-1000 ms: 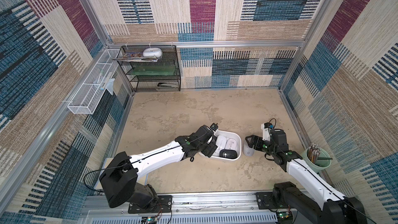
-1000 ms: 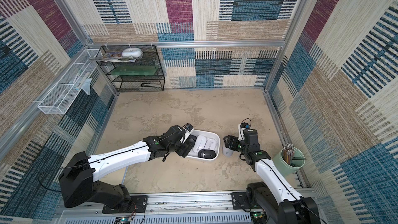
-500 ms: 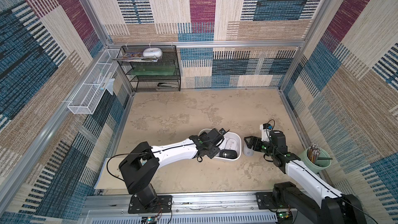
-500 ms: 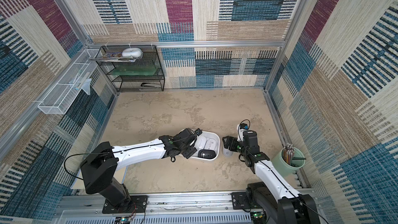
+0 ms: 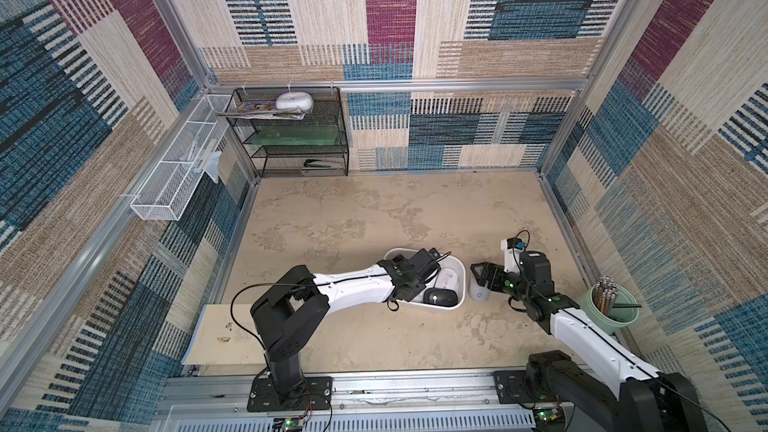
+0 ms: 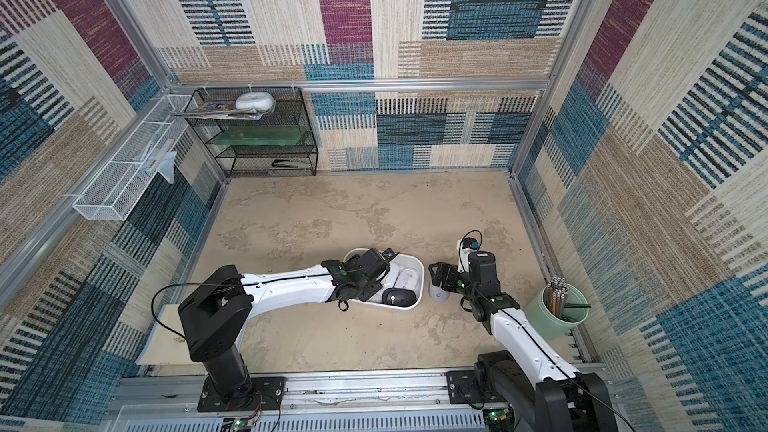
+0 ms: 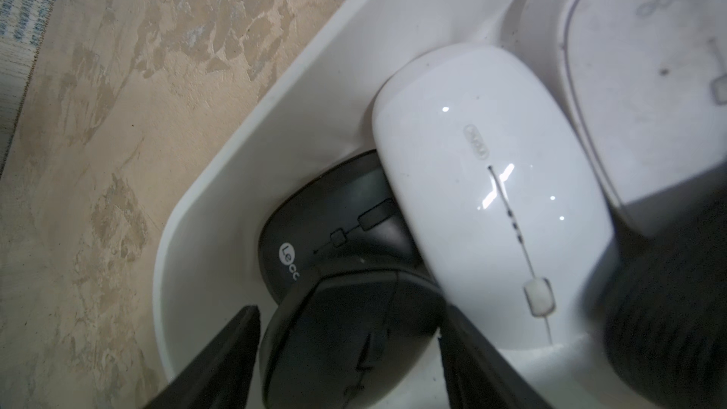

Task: Take out the mouse from the storage box
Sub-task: Pick up the mouse from the storage box.

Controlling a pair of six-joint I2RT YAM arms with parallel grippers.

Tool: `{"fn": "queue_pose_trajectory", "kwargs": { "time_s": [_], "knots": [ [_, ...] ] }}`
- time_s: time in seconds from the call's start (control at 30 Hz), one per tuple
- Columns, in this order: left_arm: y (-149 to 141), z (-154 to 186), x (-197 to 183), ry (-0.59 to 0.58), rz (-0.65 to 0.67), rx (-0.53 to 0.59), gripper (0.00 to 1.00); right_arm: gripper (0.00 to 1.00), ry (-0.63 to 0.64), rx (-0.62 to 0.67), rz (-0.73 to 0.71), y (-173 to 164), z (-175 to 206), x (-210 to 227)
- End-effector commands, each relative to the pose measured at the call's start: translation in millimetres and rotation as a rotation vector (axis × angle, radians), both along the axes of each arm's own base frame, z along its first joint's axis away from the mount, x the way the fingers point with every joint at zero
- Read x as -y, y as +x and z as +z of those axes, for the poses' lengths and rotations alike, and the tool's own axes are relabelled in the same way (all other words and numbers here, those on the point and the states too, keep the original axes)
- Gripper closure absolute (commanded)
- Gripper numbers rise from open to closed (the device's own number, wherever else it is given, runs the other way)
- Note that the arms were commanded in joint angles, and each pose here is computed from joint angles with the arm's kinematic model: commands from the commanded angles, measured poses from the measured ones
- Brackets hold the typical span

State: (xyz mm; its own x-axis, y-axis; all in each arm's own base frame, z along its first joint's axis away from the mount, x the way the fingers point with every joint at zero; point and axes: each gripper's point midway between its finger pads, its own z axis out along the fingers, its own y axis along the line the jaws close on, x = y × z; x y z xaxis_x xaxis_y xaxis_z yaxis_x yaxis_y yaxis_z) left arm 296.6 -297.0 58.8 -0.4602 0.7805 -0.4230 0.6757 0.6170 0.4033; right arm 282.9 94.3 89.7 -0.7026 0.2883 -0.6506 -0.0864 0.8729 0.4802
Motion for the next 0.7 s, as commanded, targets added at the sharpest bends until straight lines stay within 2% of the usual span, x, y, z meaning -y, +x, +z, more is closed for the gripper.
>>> {"fn": "queue_pose_trajectory", "kwargs": {
  "time_s": [0.0, 0.27, 0.53, 0.67],
  "knots": [
    [-4.5, -7.8, -11.0, 0.067, 0.0, -0.025, 0.3, 0.13, 0.005, 0.022, 0.011, 3.0, 5.2, -2.3],
    [-1.3, -7.7, -8.9, 0.066, 0.031, -0.056, 0.44, 0.13, 0.004, 0.022, 0.005, 2.7, 5.5, -1.3],
    [-0.4, -6.8, -7.2, 0.036, 0.047, -0.078, 0.5, 0.13, 0.002, 0.022, 0.001, 2.8, 5.1, -0.6],
    [-2.1, -5.5, -7.4, 0.036, 0.045, -0.089, 0.29, 0.13, 0.001, 0.016, 0.0, 2.9, 4.1, -0.6]
  ]
}}
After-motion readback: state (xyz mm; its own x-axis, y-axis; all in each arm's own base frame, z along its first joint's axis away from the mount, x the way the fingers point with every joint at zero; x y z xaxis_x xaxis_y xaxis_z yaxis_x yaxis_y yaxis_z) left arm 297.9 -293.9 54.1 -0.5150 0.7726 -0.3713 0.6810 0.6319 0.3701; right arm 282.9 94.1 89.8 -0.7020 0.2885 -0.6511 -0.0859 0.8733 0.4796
